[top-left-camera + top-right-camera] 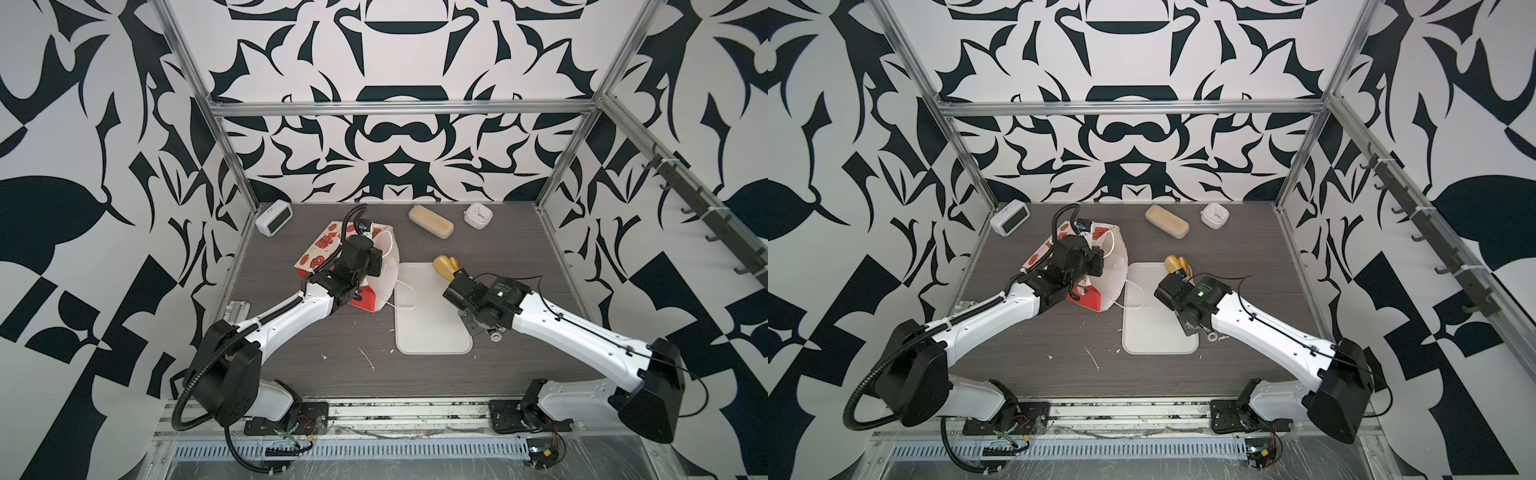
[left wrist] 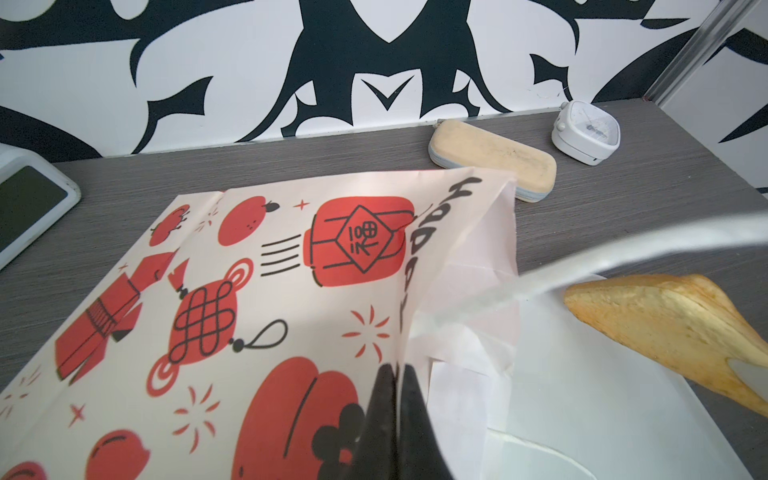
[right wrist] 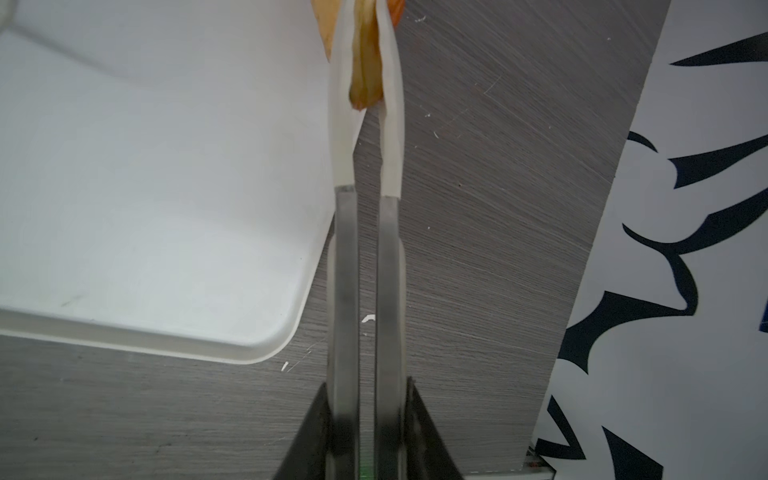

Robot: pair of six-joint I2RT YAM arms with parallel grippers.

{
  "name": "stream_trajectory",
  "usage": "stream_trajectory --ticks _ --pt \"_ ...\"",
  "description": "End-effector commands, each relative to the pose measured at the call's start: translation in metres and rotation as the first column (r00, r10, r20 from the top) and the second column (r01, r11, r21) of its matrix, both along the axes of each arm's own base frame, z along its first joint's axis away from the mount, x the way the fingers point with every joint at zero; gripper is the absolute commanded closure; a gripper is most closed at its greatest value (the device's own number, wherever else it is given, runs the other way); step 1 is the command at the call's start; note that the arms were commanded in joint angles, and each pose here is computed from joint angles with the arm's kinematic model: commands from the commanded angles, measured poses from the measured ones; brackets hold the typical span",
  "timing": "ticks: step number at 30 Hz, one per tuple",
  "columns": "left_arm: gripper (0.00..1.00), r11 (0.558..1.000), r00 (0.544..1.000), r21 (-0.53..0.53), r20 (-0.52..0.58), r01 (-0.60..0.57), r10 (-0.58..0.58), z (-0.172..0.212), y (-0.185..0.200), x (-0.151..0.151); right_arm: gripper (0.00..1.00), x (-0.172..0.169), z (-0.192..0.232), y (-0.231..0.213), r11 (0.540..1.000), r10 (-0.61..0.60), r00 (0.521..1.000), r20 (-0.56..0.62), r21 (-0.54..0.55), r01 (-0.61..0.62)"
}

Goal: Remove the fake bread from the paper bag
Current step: 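Lower the bread onto the white tray with the right gripper's tongs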

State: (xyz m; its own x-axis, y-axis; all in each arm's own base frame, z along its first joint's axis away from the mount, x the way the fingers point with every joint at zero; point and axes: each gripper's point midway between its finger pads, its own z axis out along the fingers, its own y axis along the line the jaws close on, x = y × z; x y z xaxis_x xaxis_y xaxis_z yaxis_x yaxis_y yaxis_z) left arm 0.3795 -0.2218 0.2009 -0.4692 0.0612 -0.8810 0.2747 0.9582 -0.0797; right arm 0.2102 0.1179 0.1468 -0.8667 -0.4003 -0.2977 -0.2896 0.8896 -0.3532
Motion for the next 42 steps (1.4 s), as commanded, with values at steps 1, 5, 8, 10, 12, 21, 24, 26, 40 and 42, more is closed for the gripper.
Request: stream_trajectory --ticks 1,5,8,10,12,21,24,26,40,42 --pt "1.0 0.998 0.999 -0.052 0.033 -0.017 0.019 0.011 0.003 0.002 0.97 0.014 0.024 -0.012 0.997 -0.063 0.992 0.109 -0.046 0.068" --pt "1.0 0.998 0.999 -0.06 0.03 -0.008 0.01 0.008 0.001 0.003 0.97 0.013 0.023 -0.011 0.996 -0.072 0.992 0.101 -0.04 0.076" --pt "1.0 0.998 1.0 -0.06 0.027 -0.008 0.01 0.004 0.002 0.004 0.97 0.011 0.018 -0.011 0.996 -0.076 0.994 0.082 -0.046 0.08" --pt "1.0 0.998 1.0 -0.065 0.023 -0.008 0.01 0.002 0.001 0.005 0.96 0.01 0.01 -0.008 0.996 -0.074 0.996 0.057 -0.052 0.077" --pt "1.0 0.997 1.0 -0.07 0.02 -0.005 0.006 0.0 0.001 0.005 0.96 0.01 0.003 -0.006 0.995 -0.073 0.997 0.033 -0.064 0.075" --pt "1.0 0.997 1.0 -0.078 0.013 -0.008 0.009 -0.006 0.002 0.006 0.95 0.001 -0.017 0.006 0.99 -0.067 0.998 -0.015 -0.124 0.065" --pt "1.0 0.997 1.0 -0.081 0.011 -0.011 0.012 -0.008 0.003 0.007 0.94 -0.003 -0.025 0.013 0.992 -0.064 0.998 -0.026 -0.107 0.061" --pt "1.0 0.997 1.0 -0.082 0.006 -0.011 0.012 -0.01 0.003 0.007 0.93 -0.006 -0.03 0.019 0.994 -0.061 0.998 -0.031 -0.094 0.058" --pt "1.0 0.996 1.0 -0.09 -0.004 -0.015 0.015 -0.016 0.005 0.005 0.65 -0.022 -0.049 0.054 1.0 -0.016 0.999 -0.044 0.002 0.016" --pt "1.0 0.995 1.0 -0.094 -0.004 -0.015 0.015 -0.016 0.005 0.004 0.62 -0.022 -0.047 0.058 0.999 -0.005 0.999 -0.036 0.036 0.006"
